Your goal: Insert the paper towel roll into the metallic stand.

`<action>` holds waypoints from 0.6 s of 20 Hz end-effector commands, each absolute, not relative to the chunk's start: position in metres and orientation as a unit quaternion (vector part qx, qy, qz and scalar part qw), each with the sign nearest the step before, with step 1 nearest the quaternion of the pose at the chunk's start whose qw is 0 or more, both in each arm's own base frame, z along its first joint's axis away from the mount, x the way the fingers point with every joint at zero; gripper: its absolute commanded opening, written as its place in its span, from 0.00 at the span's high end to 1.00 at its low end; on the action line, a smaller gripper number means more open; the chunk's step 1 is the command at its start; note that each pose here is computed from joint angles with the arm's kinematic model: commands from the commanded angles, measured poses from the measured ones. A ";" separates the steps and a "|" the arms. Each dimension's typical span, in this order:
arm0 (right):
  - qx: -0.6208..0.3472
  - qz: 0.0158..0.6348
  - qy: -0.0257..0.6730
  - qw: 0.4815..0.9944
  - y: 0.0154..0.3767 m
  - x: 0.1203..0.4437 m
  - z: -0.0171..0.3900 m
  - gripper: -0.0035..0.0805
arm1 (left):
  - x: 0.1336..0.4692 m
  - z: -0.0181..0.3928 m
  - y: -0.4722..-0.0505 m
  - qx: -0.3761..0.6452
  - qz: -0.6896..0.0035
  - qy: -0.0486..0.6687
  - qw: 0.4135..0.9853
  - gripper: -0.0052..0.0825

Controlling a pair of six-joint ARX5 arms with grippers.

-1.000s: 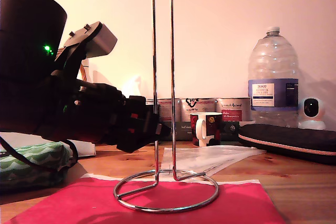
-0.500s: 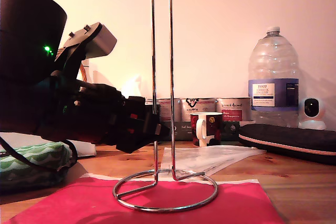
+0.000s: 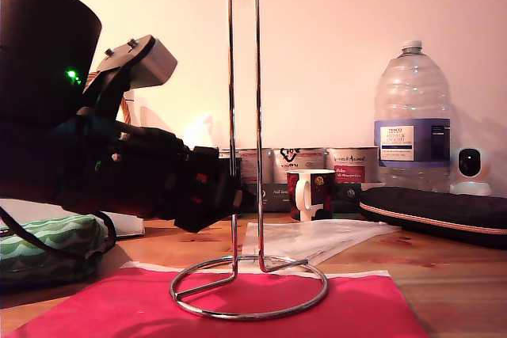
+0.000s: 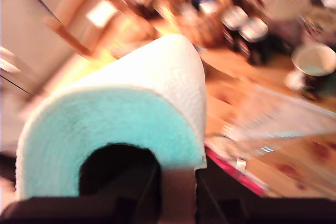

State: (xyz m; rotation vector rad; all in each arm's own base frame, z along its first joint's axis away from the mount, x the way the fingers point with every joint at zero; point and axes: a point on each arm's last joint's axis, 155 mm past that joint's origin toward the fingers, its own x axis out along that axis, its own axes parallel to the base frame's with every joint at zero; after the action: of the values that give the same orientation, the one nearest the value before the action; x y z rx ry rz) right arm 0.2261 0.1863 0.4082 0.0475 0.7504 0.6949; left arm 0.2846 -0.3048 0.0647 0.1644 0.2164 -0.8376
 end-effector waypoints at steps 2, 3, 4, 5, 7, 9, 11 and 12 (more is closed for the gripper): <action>0.014 0.327 0.358 0.874 0.187 0.232 0.405 0.97 | 0.278 0.020 -0.284 0.143 -0.389 0.156 0.896 0.96; 0.011 0.322 0.358 0.876 0.186 0.234 0.404 0.97 | 0.280 0.021 -0.282 0.152 -0.383 0.151 0.898 0.96; 0.011 0.321 0.358 0.877 0.185 0.234 0.404 0.97 | 0.283 0.022 -0.281 0.159 -0.375 0.147 0.901 0.96; 0.011 0.321 0.358 0.877 0.185 0.234 0.404 0.97 | 0.285 0.023 -0.279 0.165 -0.367 0.143 0.904 0.96; 0.011 0.321 0.358 0.877 0.185 0.234 0.404 0.97 | 0.289 0.027 -0.276 0.192 -0.359 0.125 0.905 0.96; 0.012 0.321 0.358 0.877 0.185 0.234 0.404 0.97 | 0.292 0.030 -0.274 0.215 -0.350 0.111 0.905 0.96; 0.014 0.327 0.359 0.874 0.187 0.232 0.404 0.97 | 0.296 0.032 -0.270 0.245 -0.336 0.099 0.904 0.96; 0.015 0.328 0.358 0.874 0.188 0.231 0.405 0.97 | 0.298 0.034 -0.269 0.261 -0.334 0.090 0.901 0.96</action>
State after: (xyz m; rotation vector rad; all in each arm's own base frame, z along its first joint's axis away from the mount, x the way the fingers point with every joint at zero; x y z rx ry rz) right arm 0.2326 0.1872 0.3963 0.0249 0.7824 0.6739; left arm 0.3054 -0.2875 0.0752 0.3955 0.0928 -0.6975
